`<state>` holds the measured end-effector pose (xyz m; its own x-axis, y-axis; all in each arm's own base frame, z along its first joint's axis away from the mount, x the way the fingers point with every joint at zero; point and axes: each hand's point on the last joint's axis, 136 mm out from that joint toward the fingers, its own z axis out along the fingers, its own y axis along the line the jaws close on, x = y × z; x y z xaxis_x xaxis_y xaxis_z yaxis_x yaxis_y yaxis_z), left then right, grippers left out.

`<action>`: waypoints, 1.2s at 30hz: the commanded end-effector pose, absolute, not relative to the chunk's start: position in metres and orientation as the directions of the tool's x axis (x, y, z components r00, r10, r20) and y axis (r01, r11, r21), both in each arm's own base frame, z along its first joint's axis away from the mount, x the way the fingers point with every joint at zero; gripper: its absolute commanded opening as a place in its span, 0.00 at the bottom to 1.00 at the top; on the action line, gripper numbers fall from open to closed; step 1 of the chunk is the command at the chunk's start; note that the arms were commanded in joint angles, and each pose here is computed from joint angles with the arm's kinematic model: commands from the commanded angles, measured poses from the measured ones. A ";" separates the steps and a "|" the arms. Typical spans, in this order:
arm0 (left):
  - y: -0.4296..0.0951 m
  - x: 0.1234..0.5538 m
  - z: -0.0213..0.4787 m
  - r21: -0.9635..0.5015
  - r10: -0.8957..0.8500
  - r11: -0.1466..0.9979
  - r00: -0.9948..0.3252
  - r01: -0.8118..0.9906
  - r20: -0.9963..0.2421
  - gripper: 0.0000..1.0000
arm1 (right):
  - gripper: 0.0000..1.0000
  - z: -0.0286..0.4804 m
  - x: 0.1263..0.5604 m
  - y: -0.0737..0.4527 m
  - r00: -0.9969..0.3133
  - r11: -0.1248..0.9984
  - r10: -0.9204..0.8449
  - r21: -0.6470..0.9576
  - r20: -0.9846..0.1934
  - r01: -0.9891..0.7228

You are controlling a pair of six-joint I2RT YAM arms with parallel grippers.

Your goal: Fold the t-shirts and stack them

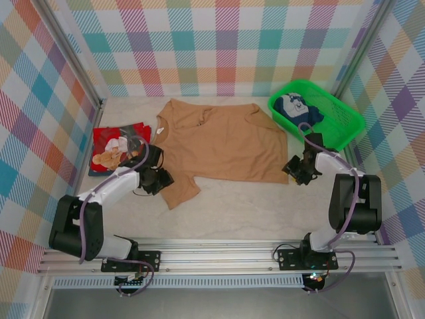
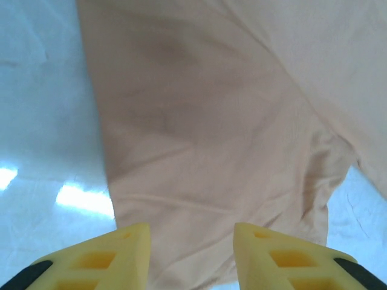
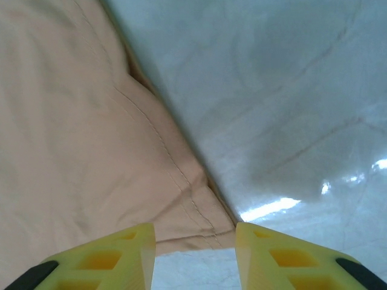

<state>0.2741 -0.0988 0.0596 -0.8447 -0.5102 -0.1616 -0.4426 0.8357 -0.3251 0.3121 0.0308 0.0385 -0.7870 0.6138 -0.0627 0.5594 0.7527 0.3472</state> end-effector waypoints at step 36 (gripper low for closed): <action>-0.117 0.141 0.059 -0.371 -0.445 0.824 -0.894 -0.428 0.044 0.00 | 0.00 0.051 0.224 0.013 -0.768 0.760 0.639 0.121 0.041 0.638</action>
